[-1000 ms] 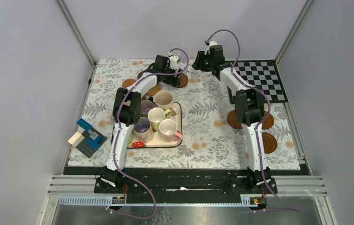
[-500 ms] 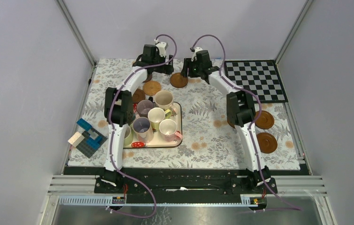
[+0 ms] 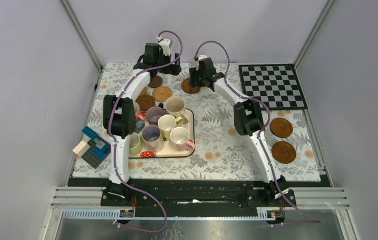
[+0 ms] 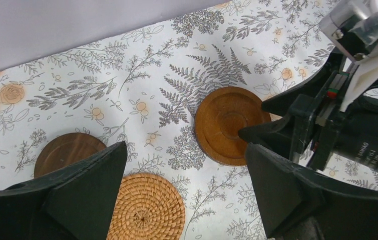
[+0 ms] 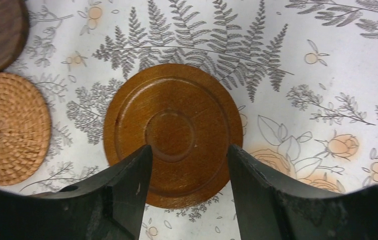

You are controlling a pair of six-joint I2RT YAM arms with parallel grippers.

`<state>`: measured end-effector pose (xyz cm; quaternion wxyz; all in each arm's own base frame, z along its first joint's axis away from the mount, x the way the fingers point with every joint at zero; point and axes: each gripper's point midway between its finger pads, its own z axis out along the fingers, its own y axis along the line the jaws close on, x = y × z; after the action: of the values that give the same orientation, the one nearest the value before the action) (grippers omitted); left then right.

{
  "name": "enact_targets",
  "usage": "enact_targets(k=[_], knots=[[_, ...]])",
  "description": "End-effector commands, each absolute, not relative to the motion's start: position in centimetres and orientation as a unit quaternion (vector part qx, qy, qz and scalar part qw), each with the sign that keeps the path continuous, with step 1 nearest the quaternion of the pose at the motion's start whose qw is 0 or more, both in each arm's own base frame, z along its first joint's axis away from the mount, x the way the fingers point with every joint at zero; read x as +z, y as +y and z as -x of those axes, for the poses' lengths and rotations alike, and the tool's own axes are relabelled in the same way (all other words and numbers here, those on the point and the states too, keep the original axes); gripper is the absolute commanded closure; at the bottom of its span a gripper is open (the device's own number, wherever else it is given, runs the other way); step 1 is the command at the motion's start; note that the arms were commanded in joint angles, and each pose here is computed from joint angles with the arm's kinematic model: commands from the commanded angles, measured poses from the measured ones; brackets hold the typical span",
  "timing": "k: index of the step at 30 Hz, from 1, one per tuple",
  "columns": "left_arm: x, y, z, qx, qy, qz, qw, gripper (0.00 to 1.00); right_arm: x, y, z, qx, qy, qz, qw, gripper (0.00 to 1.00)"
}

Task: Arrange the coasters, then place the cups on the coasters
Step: Move the coaster to the center of the board.

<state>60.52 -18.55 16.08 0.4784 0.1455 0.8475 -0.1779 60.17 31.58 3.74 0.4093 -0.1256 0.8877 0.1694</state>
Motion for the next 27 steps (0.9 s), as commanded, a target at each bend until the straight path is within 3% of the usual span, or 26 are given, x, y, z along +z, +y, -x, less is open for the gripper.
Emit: enact_targets(k=[1,13,27], knots=[[22.4,-17.5,-60.4,-0.189,0.813,-0.139,0.532,0.01,3.2,30.6,-60.2,0.116,0.897,0.138,0.405,0.37],[24.4,-15.7,-60.5,-0.197,0.806,-0.116,0.546,0.01,1.4,28.6,-59.3,0.057,0.907,0.162,0.385,0.37],[24.4,-15.3,-58.7,-0.200,0.809,-0.124,0.539,0.01,1.9,24.1,-54.9,0.099,0.929,0.214,0.284,0.52]])
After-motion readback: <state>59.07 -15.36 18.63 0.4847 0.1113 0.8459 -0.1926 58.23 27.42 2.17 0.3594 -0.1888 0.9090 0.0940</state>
